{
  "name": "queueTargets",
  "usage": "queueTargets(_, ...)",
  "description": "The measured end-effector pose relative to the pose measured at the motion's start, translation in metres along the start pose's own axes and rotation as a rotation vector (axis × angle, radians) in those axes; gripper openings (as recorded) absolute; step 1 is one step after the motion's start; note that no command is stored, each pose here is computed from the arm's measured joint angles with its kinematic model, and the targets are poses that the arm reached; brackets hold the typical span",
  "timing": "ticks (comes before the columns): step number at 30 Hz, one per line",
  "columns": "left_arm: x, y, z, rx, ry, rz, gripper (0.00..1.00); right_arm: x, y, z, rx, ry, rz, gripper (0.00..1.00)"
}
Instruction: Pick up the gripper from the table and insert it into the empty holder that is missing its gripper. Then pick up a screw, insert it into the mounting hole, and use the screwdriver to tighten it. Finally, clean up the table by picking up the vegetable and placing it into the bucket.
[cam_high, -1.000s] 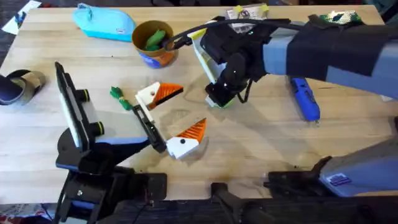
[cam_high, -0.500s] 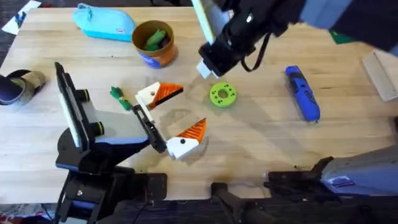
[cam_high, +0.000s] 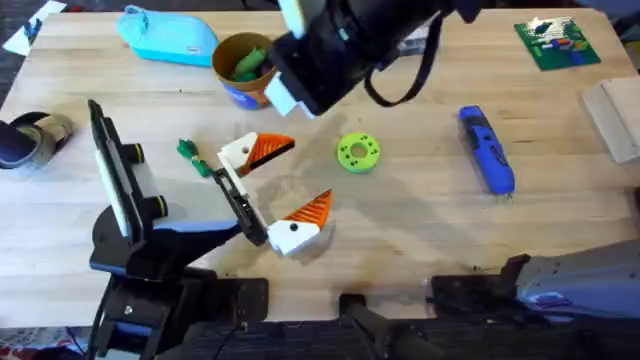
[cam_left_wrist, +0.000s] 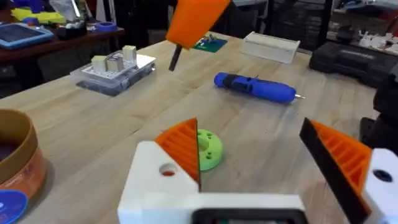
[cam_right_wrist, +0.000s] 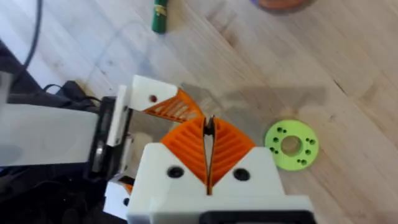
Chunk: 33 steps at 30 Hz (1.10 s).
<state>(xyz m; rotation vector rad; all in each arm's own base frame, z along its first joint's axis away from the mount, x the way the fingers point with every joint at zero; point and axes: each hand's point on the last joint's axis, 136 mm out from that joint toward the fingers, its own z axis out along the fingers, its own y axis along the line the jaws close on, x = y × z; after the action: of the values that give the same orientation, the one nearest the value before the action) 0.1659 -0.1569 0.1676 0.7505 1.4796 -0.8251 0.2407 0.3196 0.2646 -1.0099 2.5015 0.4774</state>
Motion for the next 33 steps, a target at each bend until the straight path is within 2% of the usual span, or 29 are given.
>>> queueTargets(4,0.000,0.000,0.000,0.000,0.000,0.000,0.990,-0.004,0.028,-0.005,-0.030,-0.027,-0.038,0.006)
queueTargets(11,0.000,0.000,0.000,0.000,0.000,0.000,0.990,-0.008,0.056,-0.003,-0.065,-0.057,-0.076,0.006)
queueTargets(22,0.000,0.000,0.000,0.000,0.000,0.000,0.990,-0.001,0.056,0.034,-0.048,0.028,-0.060,0.006)
queueTargets(33,0.000,0.000,0.000,0.000,0.000,0.000,0.990,0.000,0.059,0.036,-0.067,0.035,-0.059,0.006)
